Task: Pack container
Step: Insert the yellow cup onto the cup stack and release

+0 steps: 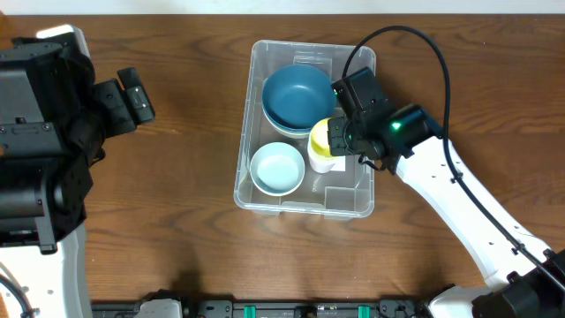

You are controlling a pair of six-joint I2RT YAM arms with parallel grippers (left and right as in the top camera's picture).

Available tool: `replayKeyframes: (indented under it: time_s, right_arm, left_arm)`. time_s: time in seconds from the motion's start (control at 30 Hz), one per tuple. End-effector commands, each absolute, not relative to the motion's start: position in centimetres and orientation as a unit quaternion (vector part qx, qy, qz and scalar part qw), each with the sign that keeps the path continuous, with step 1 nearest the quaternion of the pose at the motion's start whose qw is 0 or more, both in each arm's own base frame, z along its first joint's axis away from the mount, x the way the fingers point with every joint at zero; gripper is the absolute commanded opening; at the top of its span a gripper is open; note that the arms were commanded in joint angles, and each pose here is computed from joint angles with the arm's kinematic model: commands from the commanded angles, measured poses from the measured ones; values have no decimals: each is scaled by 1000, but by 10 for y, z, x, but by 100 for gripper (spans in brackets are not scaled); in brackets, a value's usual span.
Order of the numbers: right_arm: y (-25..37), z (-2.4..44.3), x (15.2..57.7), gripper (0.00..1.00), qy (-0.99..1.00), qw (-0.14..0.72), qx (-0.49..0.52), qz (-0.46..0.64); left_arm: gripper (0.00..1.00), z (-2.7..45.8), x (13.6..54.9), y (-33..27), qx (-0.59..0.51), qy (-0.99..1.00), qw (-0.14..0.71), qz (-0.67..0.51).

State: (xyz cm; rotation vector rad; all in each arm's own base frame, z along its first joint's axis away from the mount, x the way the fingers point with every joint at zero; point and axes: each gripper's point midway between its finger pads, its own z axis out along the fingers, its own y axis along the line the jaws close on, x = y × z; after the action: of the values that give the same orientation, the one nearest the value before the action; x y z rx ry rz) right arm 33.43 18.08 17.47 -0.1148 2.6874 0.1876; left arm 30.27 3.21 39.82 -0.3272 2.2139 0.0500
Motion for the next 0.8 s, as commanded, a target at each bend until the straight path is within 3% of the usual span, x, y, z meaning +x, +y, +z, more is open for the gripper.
replayKeyframes:
  time_s: [0.0,0.1,0.3,0.5,0.77]
  right_arm:
    - [178,183,339,45,969,236,-35,66]
    - [176,205,343,52,962,261,-30,77]
    - [165,258,348,82,940,324,-11,106]
    - [145,294,344,99,920,378,12,108]
    - [133,300,319,99,925,369,0,96]
  left_arm:
    - [98,398,302,35,-136,889,436,26]
    - [98,398,302,35,-136,889,436,26]
    - [98,398,302,35,-136,889,436,26]
    - [98,398,302,35,-136,889,436,26]
    - [98,398,302,35,-136,889,436,26]
